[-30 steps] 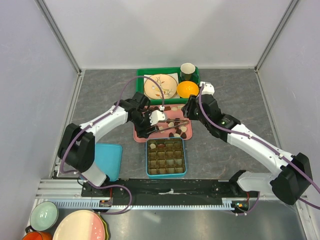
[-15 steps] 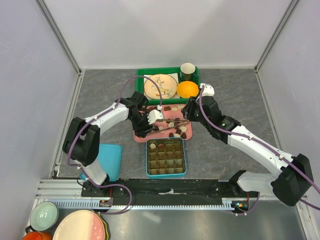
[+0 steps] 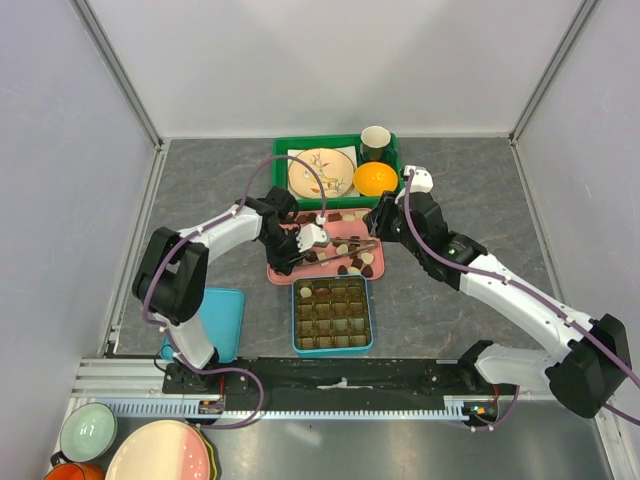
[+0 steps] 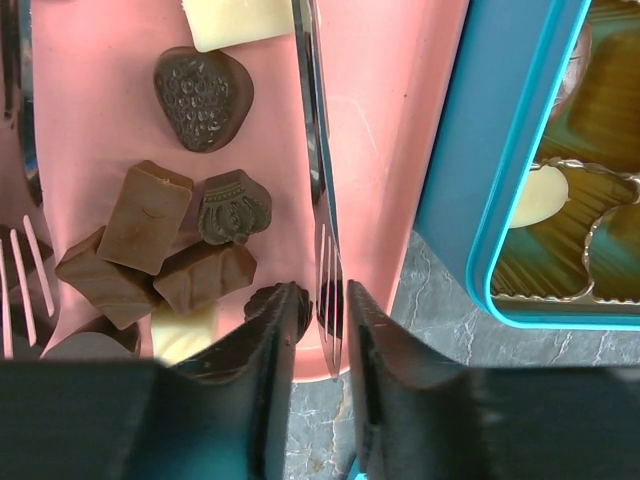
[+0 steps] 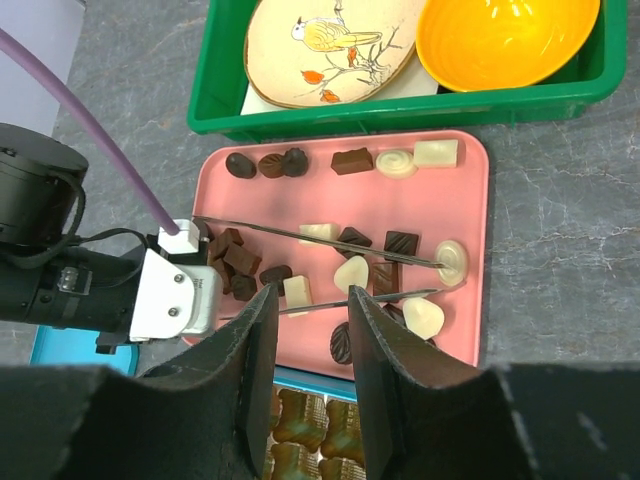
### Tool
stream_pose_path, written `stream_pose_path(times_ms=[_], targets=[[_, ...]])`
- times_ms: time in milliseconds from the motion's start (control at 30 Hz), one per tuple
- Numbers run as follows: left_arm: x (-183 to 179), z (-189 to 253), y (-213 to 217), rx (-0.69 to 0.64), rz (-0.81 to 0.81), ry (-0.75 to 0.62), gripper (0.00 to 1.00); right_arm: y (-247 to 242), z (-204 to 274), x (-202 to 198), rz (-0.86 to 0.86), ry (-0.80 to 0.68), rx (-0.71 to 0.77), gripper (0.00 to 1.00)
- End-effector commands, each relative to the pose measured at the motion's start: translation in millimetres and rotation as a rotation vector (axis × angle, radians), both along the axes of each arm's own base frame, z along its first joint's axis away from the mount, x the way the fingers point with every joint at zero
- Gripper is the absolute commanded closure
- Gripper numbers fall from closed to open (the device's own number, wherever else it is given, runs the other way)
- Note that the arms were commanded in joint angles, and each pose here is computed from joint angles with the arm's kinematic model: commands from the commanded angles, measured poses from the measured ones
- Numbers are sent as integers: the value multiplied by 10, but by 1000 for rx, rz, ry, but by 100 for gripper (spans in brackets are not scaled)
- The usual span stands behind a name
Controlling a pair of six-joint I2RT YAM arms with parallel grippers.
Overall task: Pack the chocolate
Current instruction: Pick up the clamp from the plate.
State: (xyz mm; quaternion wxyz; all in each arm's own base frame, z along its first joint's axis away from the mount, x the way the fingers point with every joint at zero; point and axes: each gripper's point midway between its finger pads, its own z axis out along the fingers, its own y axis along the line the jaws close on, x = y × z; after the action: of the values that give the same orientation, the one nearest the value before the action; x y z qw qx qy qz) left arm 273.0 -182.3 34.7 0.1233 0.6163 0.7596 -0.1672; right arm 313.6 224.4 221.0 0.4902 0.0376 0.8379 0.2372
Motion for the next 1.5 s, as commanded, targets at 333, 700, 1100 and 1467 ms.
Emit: stream_pose_path(times_ms=[333,700,1100,1467], targets=[[96,477,-143,-77,-15,-57,99,-31,308,-61,23,-103,60,55],[200,2096,-433,-329,27,-244,99,206,1144,-678,403,-440,229,10],[-611,3211,-376,-659,-25,12,98,240,1393,-926,838,-588,242,2],[-888,3566,-493,-878,8,275,98,-19,1901,-685,911,-859,330,2]])
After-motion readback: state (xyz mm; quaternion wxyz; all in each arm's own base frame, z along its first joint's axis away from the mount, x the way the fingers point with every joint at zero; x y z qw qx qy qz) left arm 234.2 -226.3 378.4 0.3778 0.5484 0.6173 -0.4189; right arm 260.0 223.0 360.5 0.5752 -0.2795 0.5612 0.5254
